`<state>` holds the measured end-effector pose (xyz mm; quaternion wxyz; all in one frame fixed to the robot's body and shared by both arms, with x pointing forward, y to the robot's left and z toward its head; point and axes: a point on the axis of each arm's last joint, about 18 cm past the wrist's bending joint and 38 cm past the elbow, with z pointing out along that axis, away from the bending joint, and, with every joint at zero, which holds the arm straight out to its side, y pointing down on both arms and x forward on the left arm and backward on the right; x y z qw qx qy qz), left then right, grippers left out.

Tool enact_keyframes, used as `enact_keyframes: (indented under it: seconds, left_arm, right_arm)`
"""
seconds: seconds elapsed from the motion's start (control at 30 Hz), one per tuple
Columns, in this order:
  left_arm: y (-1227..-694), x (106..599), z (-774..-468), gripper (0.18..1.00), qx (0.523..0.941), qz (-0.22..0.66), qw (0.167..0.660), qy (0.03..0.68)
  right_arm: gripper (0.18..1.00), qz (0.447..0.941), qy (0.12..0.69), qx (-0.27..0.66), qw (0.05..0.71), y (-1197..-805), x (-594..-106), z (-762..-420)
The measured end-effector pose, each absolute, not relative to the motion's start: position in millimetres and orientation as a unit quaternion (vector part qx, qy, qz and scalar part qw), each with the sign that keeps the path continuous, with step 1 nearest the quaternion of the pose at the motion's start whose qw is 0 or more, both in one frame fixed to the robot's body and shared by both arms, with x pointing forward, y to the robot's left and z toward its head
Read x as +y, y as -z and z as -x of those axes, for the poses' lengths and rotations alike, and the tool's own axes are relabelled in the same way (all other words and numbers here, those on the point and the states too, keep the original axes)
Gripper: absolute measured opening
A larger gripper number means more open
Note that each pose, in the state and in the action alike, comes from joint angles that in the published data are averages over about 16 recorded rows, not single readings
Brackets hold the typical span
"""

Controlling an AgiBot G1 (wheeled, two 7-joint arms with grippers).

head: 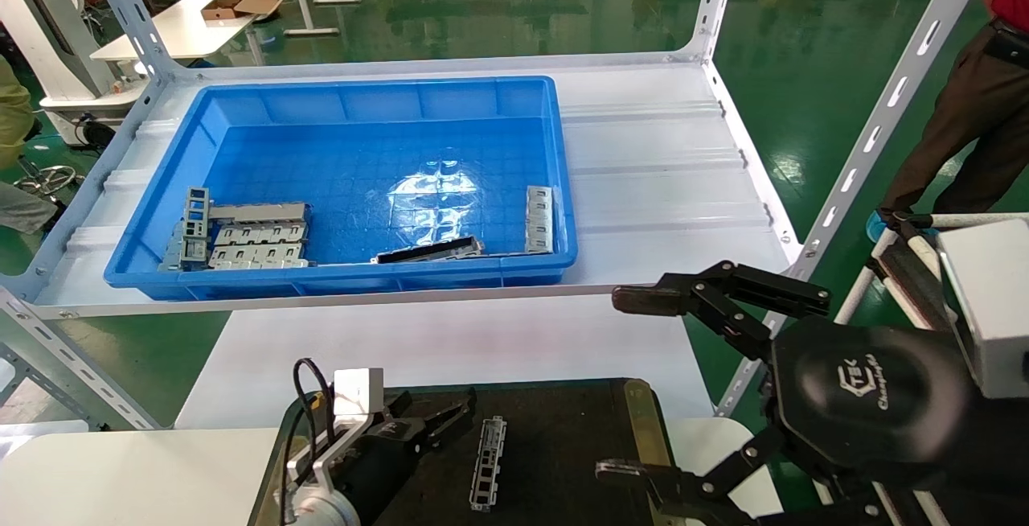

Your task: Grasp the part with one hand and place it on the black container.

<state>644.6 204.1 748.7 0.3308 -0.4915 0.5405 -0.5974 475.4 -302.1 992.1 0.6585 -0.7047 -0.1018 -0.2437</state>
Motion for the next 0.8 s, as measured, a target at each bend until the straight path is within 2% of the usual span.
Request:
enact_keyframes:
  seconds: [0.27,0.8]
  left_arm:
    - [-760,241,-628,0.991,0.561,0.424,0.364,0.611]
    - [-783,301,-592,1.001,0.615,0.317,0.386,0.610]
  right_arm:
    - [0.969,0.705,0.244,-0.102,0.658,-992,-302,-475]
    - [1.001,0.705,0.244,-0.102,0.658,-992,-302,-475]
